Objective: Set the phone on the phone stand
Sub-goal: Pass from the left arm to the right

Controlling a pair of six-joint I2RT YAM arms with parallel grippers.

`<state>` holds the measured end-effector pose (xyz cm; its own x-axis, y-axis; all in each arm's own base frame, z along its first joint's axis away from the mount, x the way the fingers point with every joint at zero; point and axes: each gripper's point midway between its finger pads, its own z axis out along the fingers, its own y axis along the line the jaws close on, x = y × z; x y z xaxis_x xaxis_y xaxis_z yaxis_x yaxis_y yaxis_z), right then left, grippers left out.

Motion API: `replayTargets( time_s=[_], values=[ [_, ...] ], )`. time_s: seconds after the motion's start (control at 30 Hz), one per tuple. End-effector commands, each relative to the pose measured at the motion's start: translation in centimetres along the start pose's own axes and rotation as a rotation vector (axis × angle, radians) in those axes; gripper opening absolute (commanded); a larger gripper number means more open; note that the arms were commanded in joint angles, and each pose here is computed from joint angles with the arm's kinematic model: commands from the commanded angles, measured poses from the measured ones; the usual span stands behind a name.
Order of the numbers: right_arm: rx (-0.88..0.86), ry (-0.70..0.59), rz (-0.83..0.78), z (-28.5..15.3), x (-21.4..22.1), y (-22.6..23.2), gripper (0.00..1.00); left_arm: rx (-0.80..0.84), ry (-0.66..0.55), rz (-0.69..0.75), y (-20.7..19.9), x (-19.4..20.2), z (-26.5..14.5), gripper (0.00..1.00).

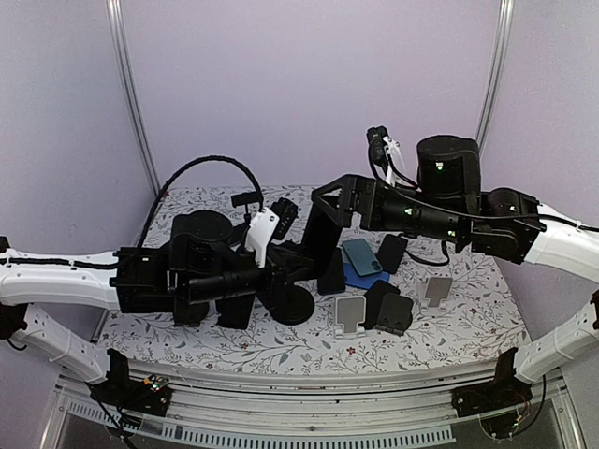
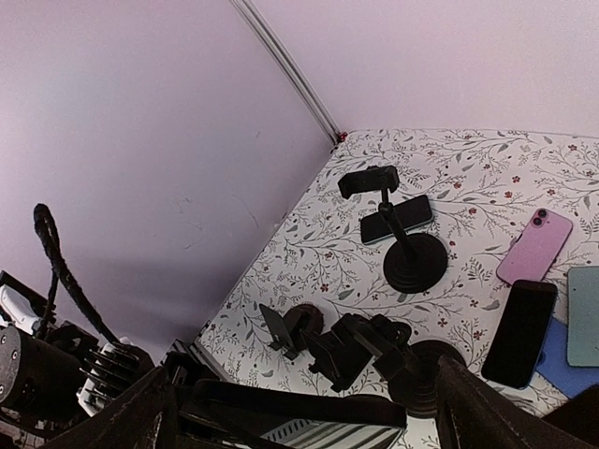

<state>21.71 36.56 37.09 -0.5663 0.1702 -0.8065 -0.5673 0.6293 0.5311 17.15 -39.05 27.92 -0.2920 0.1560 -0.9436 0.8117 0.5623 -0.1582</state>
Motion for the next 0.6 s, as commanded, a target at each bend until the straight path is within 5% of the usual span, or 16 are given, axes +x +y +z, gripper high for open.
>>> replayTargets(
  time_s=[0.0,0.57],
  values=[
    [0.002,-0.034,0.020,0.0,-0.8,0.3,0.95,0.015,-0.108,-0.013,-0.9,-3.6,-0.6,0.00],
    [0.044,-0.007,0.020,1.1,0.1,-0.4,0.76,0.007,-0.098,-0.018,-1.2,-3.7,0.6,0.00]
  ],
)
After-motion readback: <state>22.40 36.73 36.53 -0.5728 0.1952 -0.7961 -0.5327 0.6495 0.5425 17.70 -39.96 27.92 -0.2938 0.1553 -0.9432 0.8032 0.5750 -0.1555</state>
